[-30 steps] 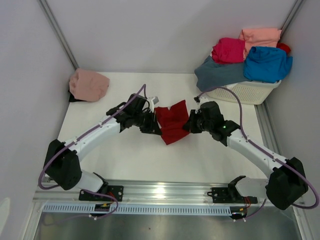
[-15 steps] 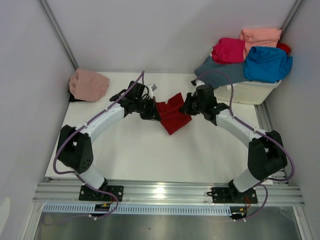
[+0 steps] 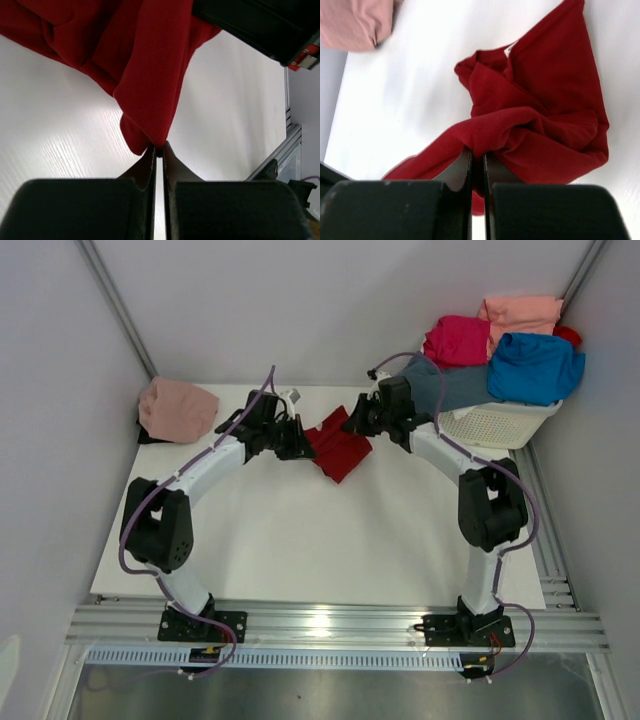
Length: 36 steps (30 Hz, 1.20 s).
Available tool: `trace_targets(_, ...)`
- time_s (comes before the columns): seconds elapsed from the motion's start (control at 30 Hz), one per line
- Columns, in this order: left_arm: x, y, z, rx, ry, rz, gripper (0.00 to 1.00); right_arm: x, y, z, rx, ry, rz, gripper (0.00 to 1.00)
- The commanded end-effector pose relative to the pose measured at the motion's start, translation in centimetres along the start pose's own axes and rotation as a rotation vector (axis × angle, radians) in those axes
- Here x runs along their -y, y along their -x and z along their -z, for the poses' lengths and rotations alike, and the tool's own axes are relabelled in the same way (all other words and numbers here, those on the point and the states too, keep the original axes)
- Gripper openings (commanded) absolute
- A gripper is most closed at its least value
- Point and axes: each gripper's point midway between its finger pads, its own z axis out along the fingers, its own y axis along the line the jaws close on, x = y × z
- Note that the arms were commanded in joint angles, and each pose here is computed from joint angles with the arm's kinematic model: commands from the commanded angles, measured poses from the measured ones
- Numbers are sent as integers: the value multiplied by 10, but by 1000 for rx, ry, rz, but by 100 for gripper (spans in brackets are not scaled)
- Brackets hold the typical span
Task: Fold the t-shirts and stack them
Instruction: Fold the long partially folded tshirt into a neat square
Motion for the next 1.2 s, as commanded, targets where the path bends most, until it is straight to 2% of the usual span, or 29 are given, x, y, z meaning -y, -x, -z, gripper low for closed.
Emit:
trace_targets(0.0, -10, 23, 0, 56, 10, 32, 1, 21, 73, -26, 174, -20, 10, 0)
trace_targets(0.07, -23, 33, -3, 94, 48, 79, 1, 21, 80, -39, 175, -11, 9, 0)
trace_targets(0.13, -35, 36, -14, 95, 61, 120, 11, 23, 92, -65, 189, 5, 5, 9)
trace_targets(0.2, -42, 50, -18, 113, 84, 146, 20, 29, 93, -84, 176, 2, -13, 20)
trace_targets(0.23, -49, 49, -28, 98, 92, 177, 22, 34, 99, -105, 191, 12, -20, 33)
trace_targets(0.27, -48, 56, -29, 107, 85, 186, 44, 31, 96, -116, 174, 47, -29, 42)
trace_targets(0.33, -51, 63, -36, 100, 88, 202, 99, 31, 102, -139, 192, 91, -46, 63)
trace_targets(0.4, -50, 65, -35, 94, 88, 201, 99, 36, 97, -146, 172, 76, -60, 67)
trace_targets(0.53, -50, 63, -18, 131, 102, 190, 99, 38, 91, -136, 187, 47, 18, 75)
trace_targets(0.67, -43, 58, 7, 207, 102, 182, 99, 32, 89, -106, 206, 45, 59, 80)
trace_targets(0.73, -26, 54, 22, 241, 43, 169, 99, 28, 84, -86, 217, 39, 75, 81)
trace_targets(0.77, -29, 39, 20, 217, 51, 178, 99, 27, 77, -82, 208, 30, 90, 81)
trace_targets(0.9, -12, 20, 37, 217, 30, 142, 99, 27, 43, -46, 168, 2, 77, 82)
trace_targets(1.0, -10, -3, 40, 198, 31, 120, 99, 23, 27, -35, 170, -21, 123, 83)
trace_targets(1.17, 5, -35, 63, 185, -1, 76, 99, 24, -14, -24, 66, -56, 137, 84)
